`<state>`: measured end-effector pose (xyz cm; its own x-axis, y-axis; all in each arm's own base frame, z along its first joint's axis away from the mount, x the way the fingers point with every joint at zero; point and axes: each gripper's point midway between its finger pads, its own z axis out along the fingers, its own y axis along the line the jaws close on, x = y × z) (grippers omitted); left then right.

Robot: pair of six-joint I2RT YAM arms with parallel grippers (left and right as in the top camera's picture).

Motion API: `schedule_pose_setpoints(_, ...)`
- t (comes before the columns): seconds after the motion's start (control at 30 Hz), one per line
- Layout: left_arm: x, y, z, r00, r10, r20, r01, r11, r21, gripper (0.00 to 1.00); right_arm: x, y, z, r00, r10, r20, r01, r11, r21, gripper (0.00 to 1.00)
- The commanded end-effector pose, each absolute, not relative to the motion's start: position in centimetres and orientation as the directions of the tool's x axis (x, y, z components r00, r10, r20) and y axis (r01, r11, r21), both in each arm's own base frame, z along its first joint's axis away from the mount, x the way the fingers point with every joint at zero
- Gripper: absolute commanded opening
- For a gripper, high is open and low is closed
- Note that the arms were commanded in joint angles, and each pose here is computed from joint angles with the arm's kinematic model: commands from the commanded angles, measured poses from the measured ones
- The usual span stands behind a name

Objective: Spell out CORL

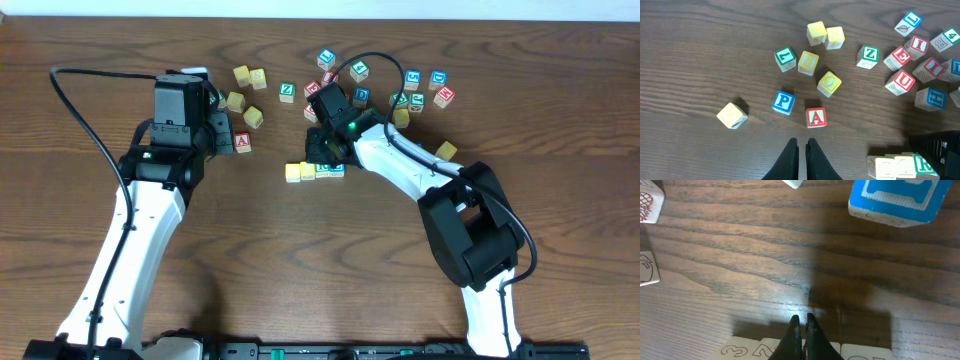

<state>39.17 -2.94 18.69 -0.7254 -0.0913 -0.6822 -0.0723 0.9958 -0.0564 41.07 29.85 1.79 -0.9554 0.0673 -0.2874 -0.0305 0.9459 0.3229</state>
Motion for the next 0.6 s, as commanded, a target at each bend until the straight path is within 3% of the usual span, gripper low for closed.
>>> schedule_pose_setpoints(0.0, 39.3, -2.4, 18.6, -0.728, -0.087, -0.680, -0.084, 0.996, -0.038, 0.07, 40.9, 30.4, 1.5, -0.959, 0.069, -0.275, -0.026, 0.944, 0.328, 0.01)
schedule_pose_setpoints(0.3, 39.5, -2.4, 17.4, -0.748, -0.086, -0.658, -0.085, 0.996, -0.033, 0.08, 41.2, 30.5, 1.6, -0.956, 0.068, -0.286, -0.033, 0.943, 0.332, 0.01)
schedule_pose_setpoints(0.57, 39.3, -3.1, 17.2, -0.753, -0.124, -0.646, -0.098, 0.992, -0.076, 0.07, 44.9, 27.4, 2.9, -0.926, 0.122, -0.358, -0.008, 0.940, 0.341, 0.01)
